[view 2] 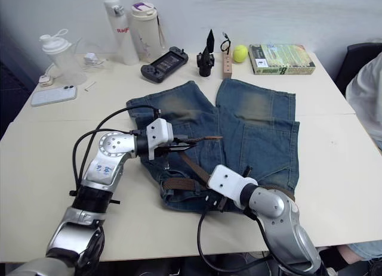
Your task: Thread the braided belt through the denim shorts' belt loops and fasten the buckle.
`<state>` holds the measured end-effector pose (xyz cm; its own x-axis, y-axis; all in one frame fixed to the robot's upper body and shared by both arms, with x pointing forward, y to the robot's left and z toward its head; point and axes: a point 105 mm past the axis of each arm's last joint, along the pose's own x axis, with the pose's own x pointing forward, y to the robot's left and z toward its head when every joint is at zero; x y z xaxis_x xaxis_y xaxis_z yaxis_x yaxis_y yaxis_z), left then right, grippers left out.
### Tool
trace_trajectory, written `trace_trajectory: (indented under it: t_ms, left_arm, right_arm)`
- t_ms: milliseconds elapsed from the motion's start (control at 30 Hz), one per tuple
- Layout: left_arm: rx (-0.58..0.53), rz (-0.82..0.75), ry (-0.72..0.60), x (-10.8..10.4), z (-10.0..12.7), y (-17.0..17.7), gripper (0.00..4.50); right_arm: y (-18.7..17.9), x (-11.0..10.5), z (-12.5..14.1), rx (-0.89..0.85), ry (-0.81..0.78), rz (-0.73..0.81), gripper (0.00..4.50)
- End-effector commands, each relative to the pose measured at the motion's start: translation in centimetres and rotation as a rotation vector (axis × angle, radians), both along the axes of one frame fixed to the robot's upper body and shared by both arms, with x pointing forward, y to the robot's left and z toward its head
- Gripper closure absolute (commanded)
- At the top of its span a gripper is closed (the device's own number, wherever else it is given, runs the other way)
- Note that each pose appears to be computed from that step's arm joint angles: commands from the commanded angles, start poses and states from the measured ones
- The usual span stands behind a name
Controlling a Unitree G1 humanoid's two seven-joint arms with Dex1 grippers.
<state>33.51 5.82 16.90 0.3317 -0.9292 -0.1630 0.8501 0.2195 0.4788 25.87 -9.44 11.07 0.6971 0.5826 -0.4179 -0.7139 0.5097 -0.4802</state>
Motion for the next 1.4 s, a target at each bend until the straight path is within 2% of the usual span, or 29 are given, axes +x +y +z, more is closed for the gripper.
trace_trajectory:
  t_ms: [33,233,333,433,567,633,767,933,1133,1233,1400]
  left_arm:
    - [-0.041,0.019,-0.038,-1.4,1.2,0.2,4.50]
    - [-0.035,0.030,-0.036,-1.8,1.6,0.8,4.50]
    - [-0.017,0.022,-0.037,-2.1,1.6,1.0,4.50]
    - [0.014,0.009,-0.039,-2.3,1.4,1.1,4.50]
    - [0.016,0.003,-0.021,-2.5,1.3,1.1,4.50]
    - [0.016,0.008,-0.018,-2.4,1.3,1.1,4.50]
    - [0.005,0.019,-0.010,-2.2,1.4,1.1,4.50]
    - [0.008,0.011,-0.003,-2.1,1.5,1.0,4.50]
    - [0.013,0.041,0.010,-1.5,1.5,1.4,4.50]
    - [0.018,0.051,0.014,-1.2,1.4,1.4,4.50]
    - [0.033,0.065,0.019,-0.9,1.1,1.5,4.50]
  right_arm:
    - [-0.4,-0.5,3.2,0.167,-0.002,-0.040,4.44]
    - [-1.3,-1.6,5.3,0.251,0.014,-0.037,4.44]
    - [-1.6,-2.8,5.0,0.246,0.047,-0.003,4.44]
    - [-1.9,-3.5,4.2,0.207,0.073,0.015,3.66]
    - [-1.4,-4.5,2.7,0.158,0.087,0.047,1.82]
    - [-1.5,-4.2,2.1,0.130,0.061,0.025,1.02]
    - [-1.0,-3.9,1.0,0.123,0.039,-0.002,1.02]
    - [-1.6,-1.9,0.5,0.126,-0.041,-0.134,1.02]
    - [-2.5,-1.6,-0.2,0.120,-0.031,-0.196,1.02]
    - [-2.7,-1.4,0.1,0.112,-0.046,-0.199,1.82]
    - [-2.5,-1.0,1.1,0.114,-0.076,-0.190,4.07]
